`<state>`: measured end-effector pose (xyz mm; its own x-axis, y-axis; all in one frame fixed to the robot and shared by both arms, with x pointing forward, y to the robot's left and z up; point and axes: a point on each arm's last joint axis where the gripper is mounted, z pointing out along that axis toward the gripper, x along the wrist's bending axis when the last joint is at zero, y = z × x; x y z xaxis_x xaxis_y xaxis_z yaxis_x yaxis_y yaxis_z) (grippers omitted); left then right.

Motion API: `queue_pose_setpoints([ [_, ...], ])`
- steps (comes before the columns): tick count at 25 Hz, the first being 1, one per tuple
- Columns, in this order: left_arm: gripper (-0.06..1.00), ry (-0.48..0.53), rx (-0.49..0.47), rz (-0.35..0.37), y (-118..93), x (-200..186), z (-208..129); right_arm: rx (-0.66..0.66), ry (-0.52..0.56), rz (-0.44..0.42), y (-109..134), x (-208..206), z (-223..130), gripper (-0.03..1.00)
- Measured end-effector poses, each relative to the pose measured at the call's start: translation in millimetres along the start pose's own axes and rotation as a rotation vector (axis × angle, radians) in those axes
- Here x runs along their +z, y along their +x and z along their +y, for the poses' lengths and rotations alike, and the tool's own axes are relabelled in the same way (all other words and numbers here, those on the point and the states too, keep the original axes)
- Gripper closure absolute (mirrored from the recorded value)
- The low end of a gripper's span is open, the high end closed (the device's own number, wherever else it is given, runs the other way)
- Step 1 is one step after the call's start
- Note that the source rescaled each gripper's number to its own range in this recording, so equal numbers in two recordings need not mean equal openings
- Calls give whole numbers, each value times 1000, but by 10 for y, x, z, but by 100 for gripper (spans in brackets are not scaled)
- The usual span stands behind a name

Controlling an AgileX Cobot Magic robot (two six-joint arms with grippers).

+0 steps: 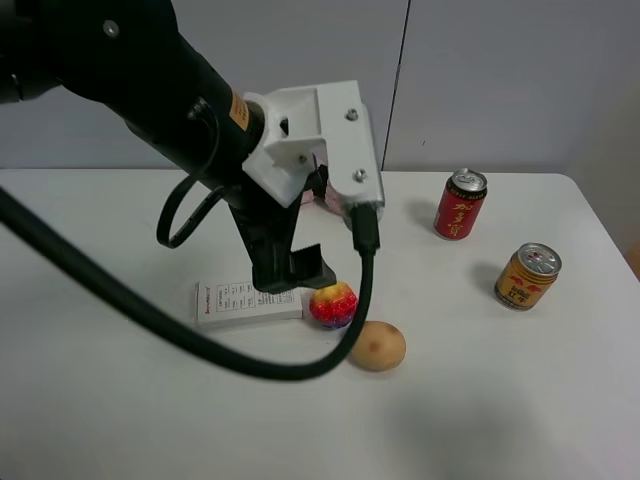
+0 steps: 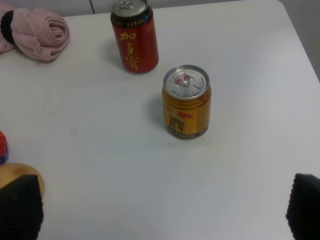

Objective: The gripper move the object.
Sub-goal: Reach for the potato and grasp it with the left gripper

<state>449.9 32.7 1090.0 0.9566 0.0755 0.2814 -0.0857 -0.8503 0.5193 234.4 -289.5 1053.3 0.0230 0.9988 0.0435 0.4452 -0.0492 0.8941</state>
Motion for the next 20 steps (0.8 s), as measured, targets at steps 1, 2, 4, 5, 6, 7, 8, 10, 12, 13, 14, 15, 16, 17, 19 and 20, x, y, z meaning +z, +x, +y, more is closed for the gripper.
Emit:
queue_pose_setpoints([
  [1,-6,-7,55,-16,-45,39,35,0,0,0,0,0,0,-3],
  [2,-6,-13,96,-28,-72,77,60,0,0,0,0,0,0,-3],
  [4,-6,-24,187,-51,-119,158,94,0,0,0,0,0,0,-3],
  [5,-6,-28,228,-65,-140,207,105,0,0,0,0,0,0,-3],
  [6,-6,-33,263,-78,-155,257,113,0,0,0,0,0,0,-3],
  [7,-6,-42,300,-89,-180,301,130,0,0,0,0,0,0,-3],
  [8,-6,-47,330,-101,-208,358,145,0,0,0,0,0,0,-3],
  [10,-6,-56,391,-133,-278,474,174,0,0,0,0,0,0,-3],
  [12,-6,-61,431,-169,-351,585,193,0,0,0,0,0,0,-3],
  [13,-6,-63,442,-186,-378,647,195,0,0,0,0,0,0,-3],
  [14,-6,-67,456,-204,-411,698,201,0,0,0,0,0,0,-3],
  [15,-6,-65,468,-220,-437,758,198,0,0,0,0,0,0,-3],
  [16,-6,-60,484,-232,-452,814,187,0,0,0,0,0,0,-3],
  [17,-6,-56,494,-244,-468,868,177,0,0,0,0,0,0,-3],
  [19,-6,-55,500,-259,-485,939,165,0,0,0,0,0,0,-3],
  [20,-6,-56,499,-266,-492,968,160,0,0,0,0,0,0,-3],
])
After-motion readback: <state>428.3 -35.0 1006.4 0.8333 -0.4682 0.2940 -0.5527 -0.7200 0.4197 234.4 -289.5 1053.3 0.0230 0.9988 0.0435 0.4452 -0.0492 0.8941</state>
